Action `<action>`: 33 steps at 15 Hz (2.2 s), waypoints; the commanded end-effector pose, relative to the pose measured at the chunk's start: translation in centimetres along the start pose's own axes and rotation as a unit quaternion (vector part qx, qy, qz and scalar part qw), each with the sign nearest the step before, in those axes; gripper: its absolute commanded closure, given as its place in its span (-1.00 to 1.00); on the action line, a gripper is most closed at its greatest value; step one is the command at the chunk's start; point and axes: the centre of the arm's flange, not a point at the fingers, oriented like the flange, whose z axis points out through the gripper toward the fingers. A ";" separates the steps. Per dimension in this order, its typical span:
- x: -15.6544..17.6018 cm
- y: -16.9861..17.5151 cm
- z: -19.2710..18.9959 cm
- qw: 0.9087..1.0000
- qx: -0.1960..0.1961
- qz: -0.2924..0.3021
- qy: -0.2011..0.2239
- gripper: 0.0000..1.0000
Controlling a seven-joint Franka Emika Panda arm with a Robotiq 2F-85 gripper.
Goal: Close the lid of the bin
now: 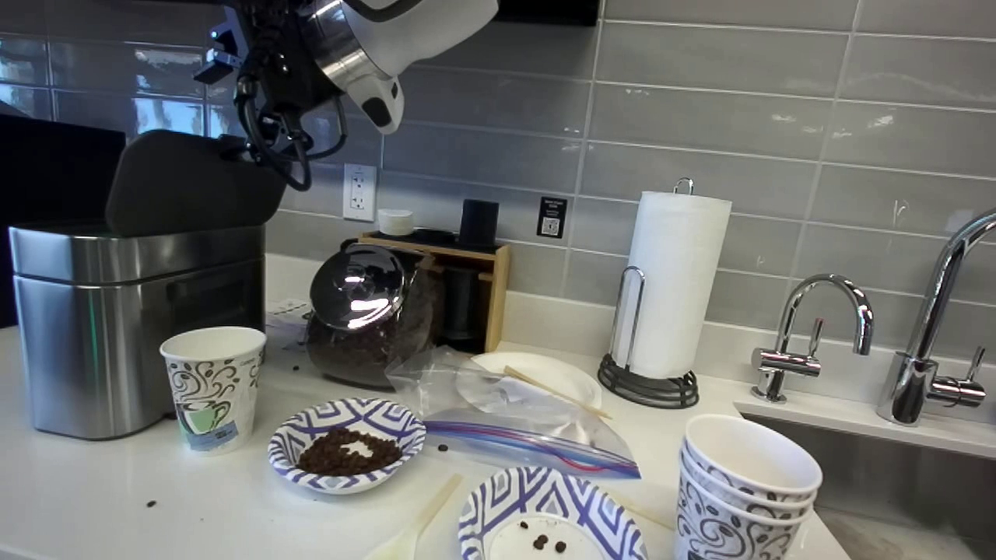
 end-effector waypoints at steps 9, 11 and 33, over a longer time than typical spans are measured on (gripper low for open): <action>1.4 -2.5 3.7 0.999 0.021 0.011 -0.041 -1.00; 1.5 -2.7 3.9 0.999 0.024 0.011 -0.044 -1.00; 0.9 -3.4 5.5 0.997 0.005 -0.019 -0.071 -1.00</action>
